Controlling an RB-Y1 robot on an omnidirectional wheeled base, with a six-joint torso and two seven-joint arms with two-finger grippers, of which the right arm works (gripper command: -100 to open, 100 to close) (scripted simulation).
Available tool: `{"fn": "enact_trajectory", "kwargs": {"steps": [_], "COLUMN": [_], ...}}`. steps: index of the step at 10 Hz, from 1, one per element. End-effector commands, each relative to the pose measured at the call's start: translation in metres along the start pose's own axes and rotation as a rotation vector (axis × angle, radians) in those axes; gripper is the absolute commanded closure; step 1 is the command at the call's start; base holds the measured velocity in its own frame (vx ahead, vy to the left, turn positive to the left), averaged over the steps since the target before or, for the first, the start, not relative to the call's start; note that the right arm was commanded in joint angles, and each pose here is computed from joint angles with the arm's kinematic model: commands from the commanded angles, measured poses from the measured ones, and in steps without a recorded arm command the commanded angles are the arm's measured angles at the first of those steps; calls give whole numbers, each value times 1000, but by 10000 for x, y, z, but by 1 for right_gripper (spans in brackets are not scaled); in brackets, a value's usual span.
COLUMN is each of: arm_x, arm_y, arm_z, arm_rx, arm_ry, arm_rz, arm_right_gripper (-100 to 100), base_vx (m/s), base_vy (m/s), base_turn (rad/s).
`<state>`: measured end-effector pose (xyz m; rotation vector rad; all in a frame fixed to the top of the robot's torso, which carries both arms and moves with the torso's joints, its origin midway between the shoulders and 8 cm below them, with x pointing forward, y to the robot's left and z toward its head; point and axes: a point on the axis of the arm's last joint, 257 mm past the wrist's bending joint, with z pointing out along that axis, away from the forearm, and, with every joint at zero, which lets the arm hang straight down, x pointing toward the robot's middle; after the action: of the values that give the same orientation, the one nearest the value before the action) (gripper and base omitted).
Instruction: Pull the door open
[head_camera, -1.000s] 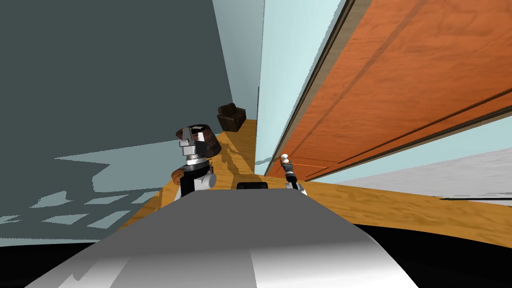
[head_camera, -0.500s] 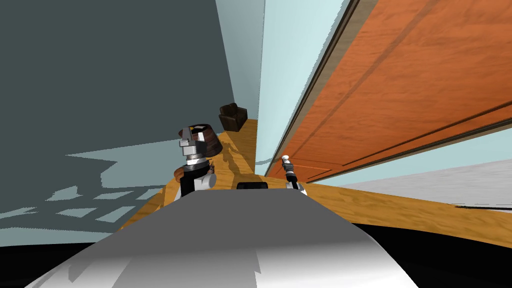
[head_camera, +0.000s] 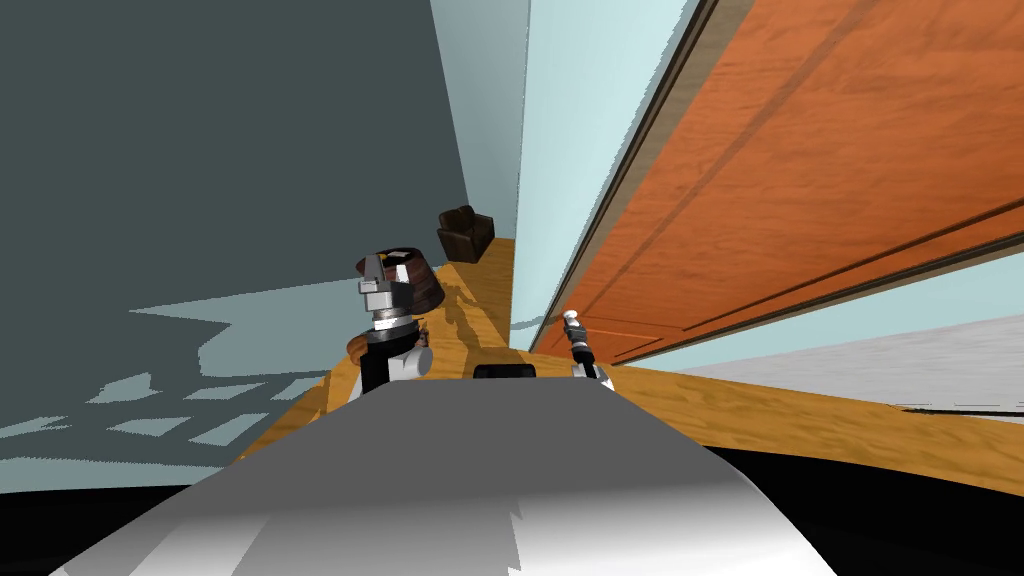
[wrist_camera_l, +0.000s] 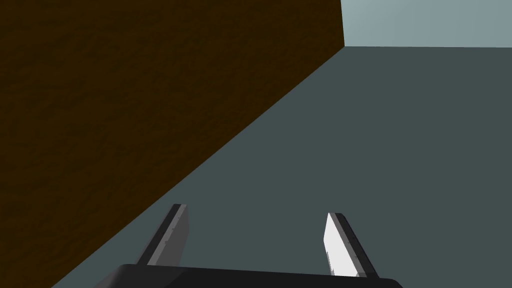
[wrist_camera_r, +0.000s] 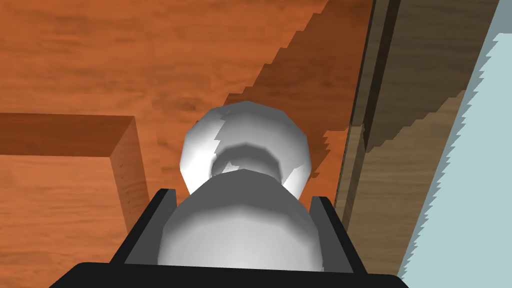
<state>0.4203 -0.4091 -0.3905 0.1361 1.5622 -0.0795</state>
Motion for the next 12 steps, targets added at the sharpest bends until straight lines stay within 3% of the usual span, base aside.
{"fn": "enact_trajectory", "kwargs": {"steps": [1,12], "arm_x": [10,10], "arm_y": [44,222], "arm_z": [3,54], "arm_rx": [-7,-45], "arm_ry": [1,7], "arm_rz": [43,267], "arm_right_gripper": [100,100], "base_vx": [-31,-27], "base_vy": [5,1], "base_turn": [-26,-24]}}
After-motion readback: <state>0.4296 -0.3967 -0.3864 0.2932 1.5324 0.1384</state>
